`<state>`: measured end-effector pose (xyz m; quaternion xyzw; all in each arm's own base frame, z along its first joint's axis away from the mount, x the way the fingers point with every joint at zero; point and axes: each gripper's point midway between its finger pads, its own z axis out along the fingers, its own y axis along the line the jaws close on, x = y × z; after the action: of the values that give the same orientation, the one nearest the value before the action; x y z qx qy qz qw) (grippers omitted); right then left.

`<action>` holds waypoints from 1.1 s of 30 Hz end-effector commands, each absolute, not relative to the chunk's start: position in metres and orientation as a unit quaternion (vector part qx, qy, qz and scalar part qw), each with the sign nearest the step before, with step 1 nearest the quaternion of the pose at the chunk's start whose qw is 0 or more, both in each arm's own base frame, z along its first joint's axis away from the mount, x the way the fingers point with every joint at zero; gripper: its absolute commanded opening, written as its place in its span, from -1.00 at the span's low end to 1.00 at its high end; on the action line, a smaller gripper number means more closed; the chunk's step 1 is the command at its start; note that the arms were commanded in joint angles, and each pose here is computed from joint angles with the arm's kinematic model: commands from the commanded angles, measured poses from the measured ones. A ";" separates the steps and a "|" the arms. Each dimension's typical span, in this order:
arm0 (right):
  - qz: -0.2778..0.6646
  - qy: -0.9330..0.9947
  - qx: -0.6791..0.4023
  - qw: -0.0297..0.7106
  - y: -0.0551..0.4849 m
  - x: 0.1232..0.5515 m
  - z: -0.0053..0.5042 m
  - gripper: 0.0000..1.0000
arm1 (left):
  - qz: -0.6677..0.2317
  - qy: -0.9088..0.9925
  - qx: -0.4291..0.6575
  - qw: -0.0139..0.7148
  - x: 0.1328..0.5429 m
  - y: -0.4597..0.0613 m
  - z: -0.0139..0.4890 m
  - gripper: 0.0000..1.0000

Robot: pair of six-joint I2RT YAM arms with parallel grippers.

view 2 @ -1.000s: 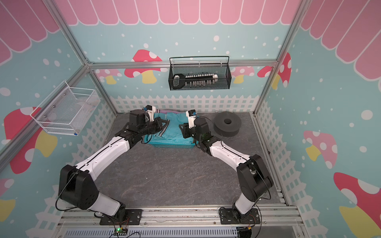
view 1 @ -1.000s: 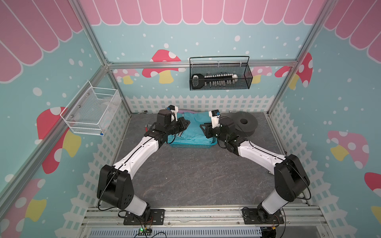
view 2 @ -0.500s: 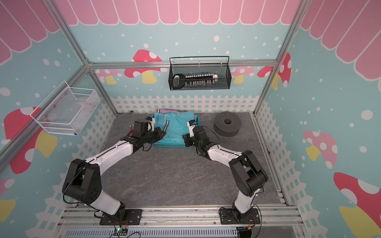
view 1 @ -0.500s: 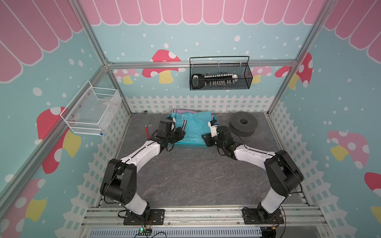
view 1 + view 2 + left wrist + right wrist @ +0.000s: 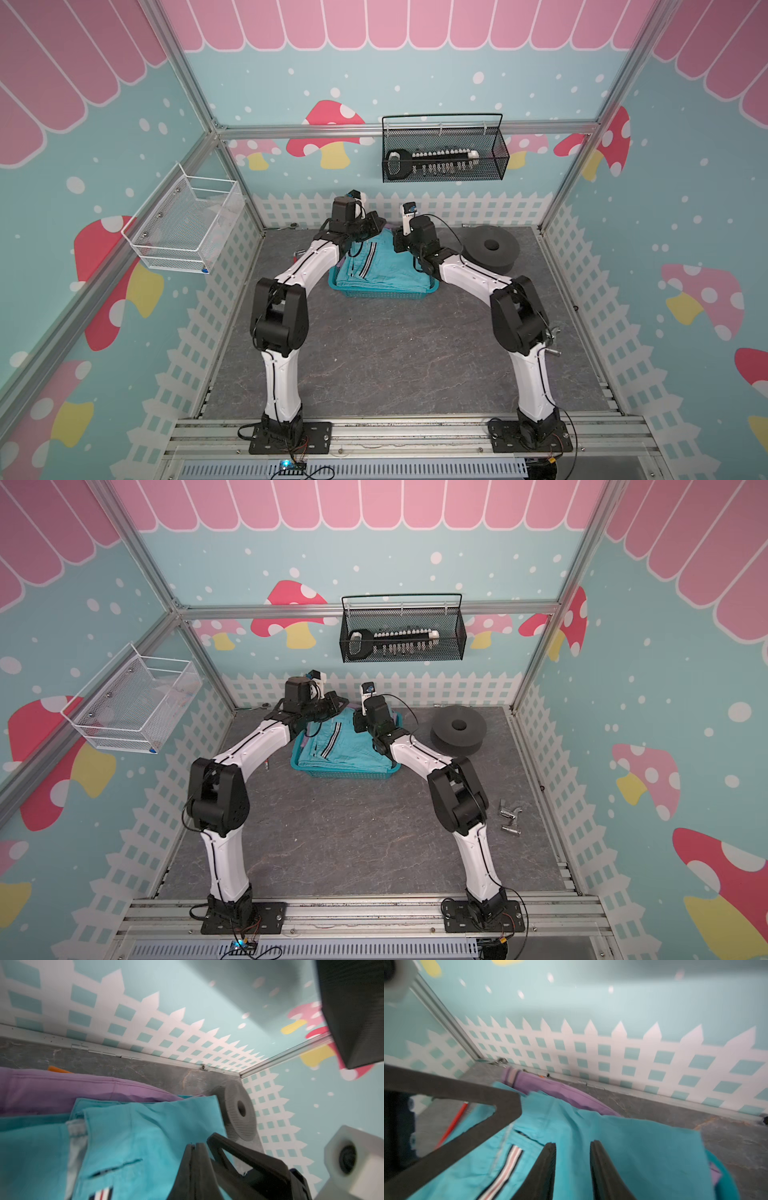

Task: Put the folded long pants in the basket
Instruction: Reset both arms

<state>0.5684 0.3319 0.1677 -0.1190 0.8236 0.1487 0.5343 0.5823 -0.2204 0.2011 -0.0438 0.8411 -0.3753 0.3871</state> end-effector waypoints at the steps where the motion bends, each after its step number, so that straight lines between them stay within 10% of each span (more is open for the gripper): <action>1: 0.074 0.862 -0.114 0.488 0.310 0.583 0.108 -0.35 | -0.351 0.862 -0.049 0.362 0.605 -0.201 0.149 -1.00; 7: 0.075 0.850 -0.121 0.508 0.307 0.583 0.139 -0.36 | -0.358 0.858 -0.050 0.364 0.605 -0.193 0.150 -1.00; 14: 0.124 0.777 -0.113 0.607 0.282 0.530 0.253 -0.28 | -0.357 0.796 -0.026 0.487 0.537 -0.192 0.284 -0.91; 20: 0.053 0.662 -0.099 0.741 0.193 0.424 0.298 -0.04 | -0.276 0.661 -0.067 0.695 0.427 -0.111 0.380 -0.05; 23: -0.007 0.585 -0.158 0.795 0.159 0.355 0.289 -0.04 | -0.178 0.589 -0.061 0.786 0.365 -0.072 0.359 0.98; 33: -0.139 0.668 -0.034 0.730 0.034 0.308 0.206 0.06 | 0.049 0.603 -0.173 0.777 0.293 0.040 0.227 0.98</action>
<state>0.3142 0.0625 0.2153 -0.0814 0.6645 -0.1089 0.7348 0.3108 0.0068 0.2288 -0.1329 0.6396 -0.0256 0.7567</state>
